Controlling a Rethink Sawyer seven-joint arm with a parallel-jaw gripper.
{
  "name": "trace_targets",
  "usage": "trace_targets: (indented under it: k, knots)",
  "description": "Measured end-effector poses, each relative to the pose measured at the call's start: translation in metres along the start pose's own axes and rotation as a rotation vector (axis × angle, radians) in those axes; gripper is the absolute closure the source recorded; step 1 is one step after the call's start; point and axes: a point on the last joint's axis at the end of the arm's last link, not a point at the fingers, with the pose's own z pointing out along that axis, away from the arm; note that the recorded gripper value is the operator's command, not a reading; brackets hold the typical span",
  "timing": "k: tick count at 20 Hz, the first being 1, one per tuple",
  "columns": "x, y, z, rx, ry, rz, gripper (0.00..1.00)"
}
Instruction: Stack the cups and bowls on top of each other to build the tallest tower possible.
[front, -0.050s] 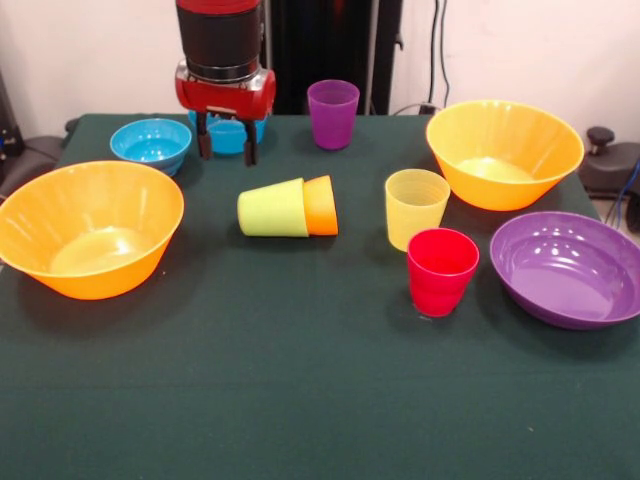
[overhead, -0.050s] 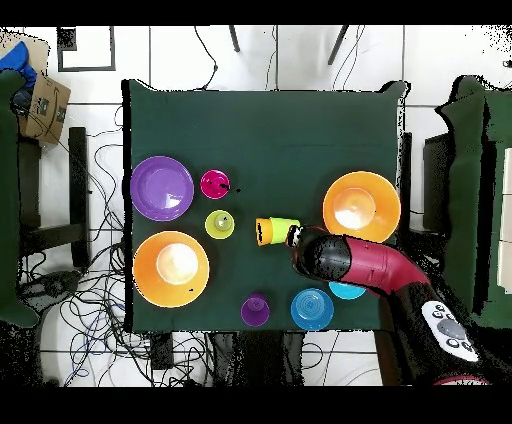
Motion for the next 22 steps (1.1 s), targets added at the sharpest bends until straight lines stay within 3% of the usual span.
trace_targets:
  k: [12,22]
  knots:
    - [-0.006,-0.009,-0.01,0.008,-0.023,0.011,0.0]
    - [-0.025,-0.051,-0.042,0.03,-0.093,0.077,0.0]
